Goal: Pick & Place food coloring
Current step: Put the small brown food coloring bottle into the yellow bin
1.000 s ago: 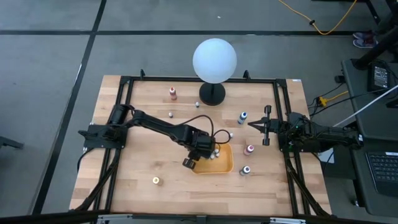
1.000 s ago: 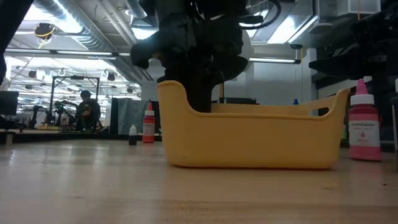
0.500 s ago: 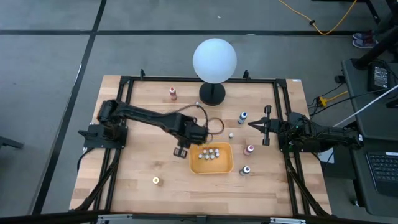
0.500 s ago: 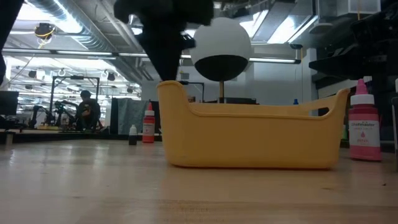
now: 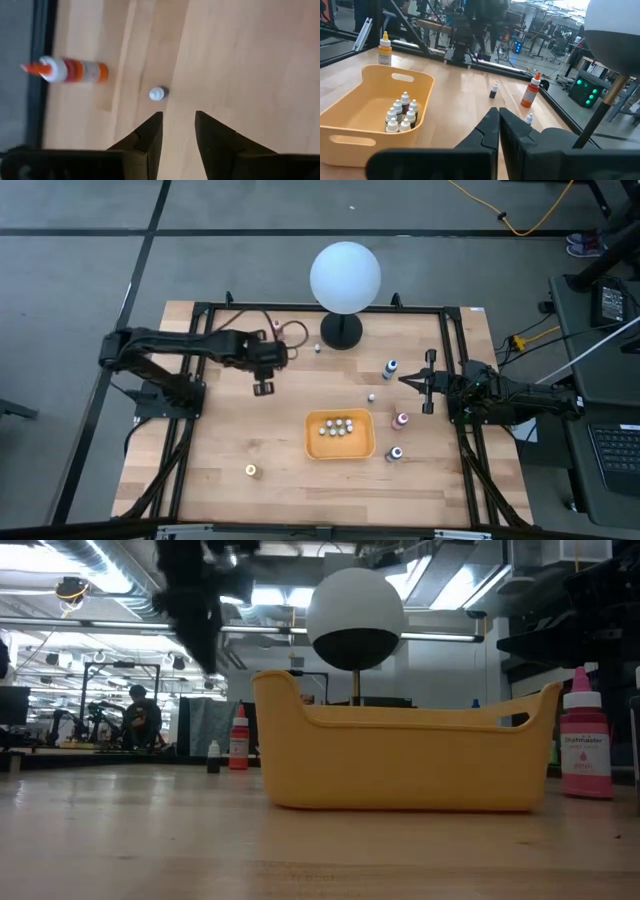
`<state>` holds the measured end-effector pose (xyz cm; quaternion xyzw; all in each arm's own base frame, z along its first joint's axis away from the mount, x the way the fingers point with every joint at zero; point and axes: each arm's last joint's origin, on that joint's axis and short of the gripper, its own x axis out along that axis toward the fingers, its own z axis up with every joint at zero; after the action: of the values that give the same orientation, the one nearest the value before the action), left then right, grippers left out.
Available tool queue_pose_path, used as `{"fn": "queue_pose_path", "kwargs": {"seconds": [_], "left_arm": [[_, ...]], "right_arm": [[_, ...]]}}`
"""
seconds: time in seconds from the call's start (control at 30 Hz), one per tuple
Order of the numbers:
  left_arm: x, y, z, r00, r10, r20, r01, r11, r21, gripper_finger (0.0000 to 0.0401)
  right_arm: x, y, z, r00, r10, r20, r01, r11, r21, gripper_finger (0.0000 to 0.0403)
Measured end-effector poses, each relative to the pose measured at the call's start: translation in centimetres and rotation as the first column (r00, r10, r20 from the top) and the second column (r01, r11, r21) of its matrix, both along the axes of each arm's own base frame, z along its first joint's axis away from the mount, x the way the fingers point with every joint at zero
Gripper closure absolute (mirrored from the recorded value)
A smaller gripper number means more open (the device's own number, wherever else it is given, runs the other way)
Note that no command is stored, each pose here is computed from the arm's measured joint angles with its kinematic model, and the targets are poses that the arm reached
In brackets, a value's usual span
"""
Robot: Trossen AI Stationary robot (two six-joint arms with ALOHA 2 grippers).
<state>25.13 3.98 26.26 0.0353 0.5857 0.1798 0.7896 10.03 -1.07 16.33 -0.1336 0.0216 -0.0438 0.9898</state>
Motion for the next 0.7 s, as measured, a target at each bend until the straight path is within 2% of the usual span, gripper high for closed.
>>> {"fn": "queue_pose_path", "kwargs": {"seconds": [0.2, 0.43, 0.7], "left_arm": [[-1.3, 2.3, -3.1, 0.998, 0.040, 0.045, -0.037, 0.997, -0.061, 0.0268], [-1.1, 4.5, -4.4, 0.996, 0.027, 0.089, -0.020, 0.997, -0.076, 0.0216], [-0.9, 6.7, -6.0, 0.999, 0.023, 0.038, -0.019, 0.996, -0.091, 0.0178]], "right_arm": [[0.0, 0.0, 0.0, 1.000, 0.000, 0.000, 0.000, 1.000, 0.000, 0.0386], [0.0, 0.0, 0.0, 1.000, 0.000, -0.001, 0.000, 1.000, 0.000, 0.0386], [0.0, 0.0, 0.0, 1.000, 0.000, 0.000, 0.000, 1.000, 0.000, 0.0386]]}}
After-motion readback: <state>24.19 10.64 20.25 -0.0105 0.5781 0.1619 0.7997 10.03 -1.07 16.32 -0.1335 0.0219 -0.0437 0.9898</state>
